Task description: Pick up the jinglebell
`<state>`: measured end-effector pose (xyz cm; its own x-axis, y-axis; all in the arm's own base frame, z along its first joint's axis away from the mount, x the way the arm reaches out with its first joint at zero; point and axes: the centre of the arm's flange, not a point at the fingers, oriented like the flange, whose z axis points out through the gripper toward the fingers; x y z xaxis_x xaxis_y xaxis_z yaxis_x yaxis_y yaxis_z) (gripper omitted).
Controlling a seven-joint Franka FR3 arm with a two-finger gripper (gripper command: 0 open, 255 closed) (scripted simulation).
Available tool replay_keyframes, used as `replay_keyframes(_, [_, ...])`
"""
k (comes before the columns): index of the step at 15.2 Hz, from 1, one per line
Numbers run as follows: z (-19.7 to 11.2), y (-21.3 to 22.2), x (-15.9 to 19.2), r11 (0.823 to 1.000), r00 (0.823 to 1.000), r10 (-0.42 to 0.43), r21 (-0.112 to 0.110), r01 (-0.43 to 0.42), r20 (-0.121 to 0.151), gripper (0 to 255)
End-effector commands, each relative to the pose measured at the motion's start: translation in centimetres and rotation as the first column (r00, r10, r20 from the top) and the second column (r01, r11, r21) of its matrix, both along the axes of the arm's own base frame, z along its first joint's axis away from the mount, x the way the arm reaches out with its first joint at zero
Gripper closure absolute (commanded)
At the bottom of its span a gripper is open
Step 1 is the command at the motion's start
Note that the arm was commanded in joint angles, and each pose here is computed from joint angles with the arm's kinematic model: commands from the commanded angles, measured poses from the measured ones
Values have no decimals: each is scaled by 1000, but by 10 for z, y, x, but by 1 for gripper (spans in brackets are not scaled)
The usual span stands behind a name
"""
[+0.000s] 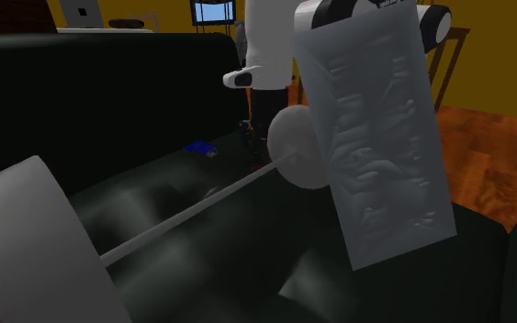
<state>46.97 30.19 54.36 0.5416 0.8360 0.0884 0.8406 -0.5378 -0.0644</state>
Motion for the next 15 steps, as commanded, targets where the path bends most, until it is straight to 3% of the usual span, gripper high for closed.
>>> replay_keyframes(1, [9, 0, -1, 1000, 1000, 1, 0, -1, -1, 255])
replay_keyframes(15, [73, 0, -1, 1000, 1000, 1, 0, -1, -1, 255])
